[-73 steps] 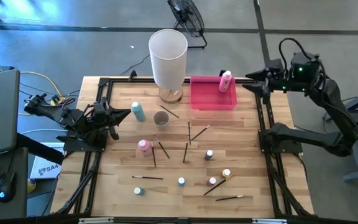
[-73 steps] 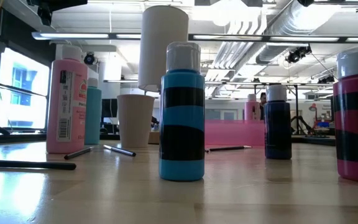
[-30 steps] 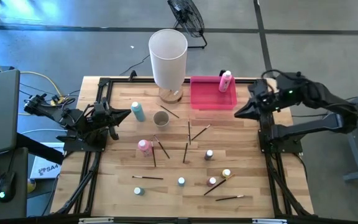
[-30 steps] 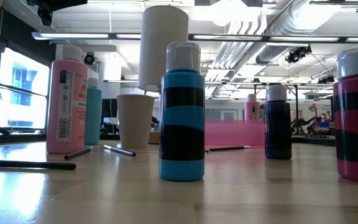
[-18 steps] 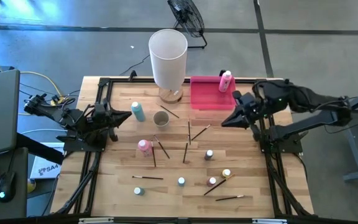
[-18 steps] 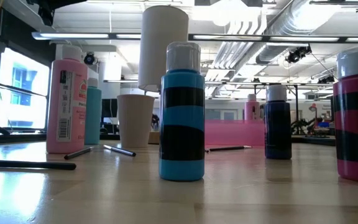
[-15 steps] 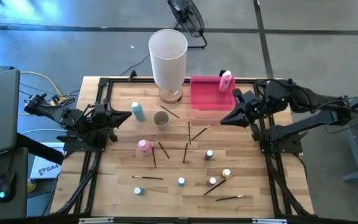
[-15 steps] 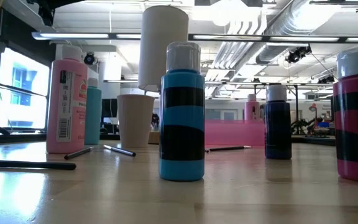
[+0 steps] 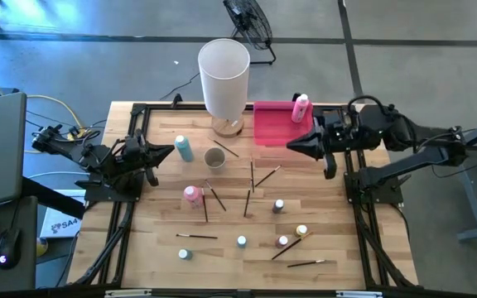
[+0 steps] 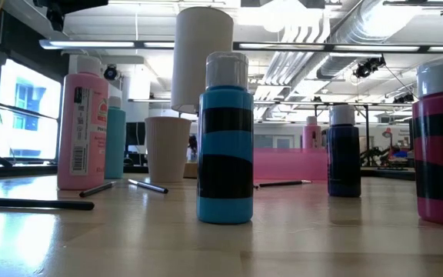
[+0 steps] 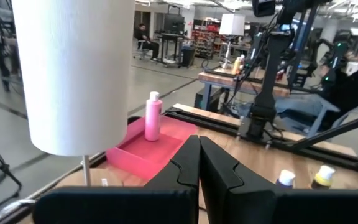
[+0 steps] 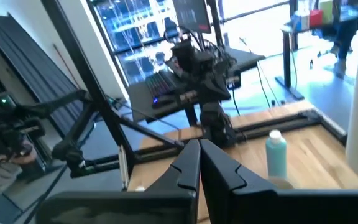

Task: Pick & Place Paint Supplies
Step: Put the big blue paint bottle into the pink bin

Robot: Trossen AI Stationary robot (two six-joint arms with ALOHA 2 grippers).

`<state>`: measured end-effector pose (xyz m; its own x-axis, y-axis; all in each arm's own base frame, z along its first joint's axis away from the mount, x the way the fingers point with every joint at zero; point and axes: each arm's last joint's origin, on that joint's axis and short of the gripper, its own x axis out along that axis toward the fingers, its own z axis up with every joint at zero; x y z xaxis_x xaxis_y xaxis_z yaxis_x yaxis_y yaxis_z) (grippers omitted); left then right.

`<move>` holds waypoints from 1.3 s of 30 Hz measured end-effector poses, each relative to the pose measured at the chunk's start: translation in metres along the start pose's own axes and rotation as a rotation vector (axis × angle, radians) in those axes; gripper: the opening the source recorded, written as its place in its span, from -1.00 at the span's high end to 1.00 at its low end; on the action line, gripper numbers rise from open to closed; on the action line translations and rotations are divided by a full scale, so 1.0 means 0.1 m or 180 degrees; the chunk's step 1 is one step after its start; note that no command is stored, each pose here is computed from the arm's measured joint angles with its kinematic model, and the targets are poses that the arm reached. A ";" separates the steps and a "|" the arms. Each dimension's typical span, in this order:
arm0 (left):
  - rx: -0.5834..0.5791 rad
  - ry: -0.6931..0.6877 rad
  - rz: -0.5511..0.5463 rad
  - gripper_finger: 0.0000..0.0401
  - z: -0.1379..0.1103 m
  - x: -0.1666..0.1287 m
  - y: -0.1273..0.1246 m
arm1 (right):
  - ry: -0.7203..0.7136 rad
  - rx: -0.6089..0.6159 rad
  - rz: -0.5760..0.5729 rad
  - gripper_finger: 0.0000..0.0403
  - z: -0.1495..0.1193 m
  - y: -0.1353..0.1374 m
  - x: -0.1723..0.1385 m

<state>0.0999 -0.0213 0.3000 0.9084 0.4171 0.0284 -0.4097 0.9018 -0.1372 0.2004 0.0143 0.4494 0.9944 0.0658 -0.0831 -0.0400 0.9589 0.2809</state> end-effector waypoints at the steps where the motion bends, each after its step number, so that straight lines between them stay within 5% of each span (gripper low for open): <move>1: 0.0000 0.0001 0.0000 1.00 0.00 0.00 0.00 | -0.0053 -0.0045 0.0029 0.98 0.02 0.01 0.00; 11: -0.0232 -0.0048 0.0056 1.00 0.02 -0.02 0.03 | -0.0167 -0.0316 0.0148 0.98 0.07 0.03 -0.16; 25: -0.0420 -0.0116 0.0892 1.00 -0.01 -0.05 0.12 | -0.0018 -0.0229 -0.0182 0.98 0.06 -0.14 -0.26; 39: -0.0399 -0.0104 0.0943 1.00 -0.02 -0.05 0.13 | -0.0044 -0.0206 -0.0356 0.98 0.08 -0.23 -0.27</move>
<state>0.0903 -0.0119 0.2962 0.7472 0.6646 0.0005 -0.6407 0.7206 -0.2651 0.1753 -0.0120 0.4532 0.9942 -0.0458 -0.0973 0.0653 0.9759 0.2082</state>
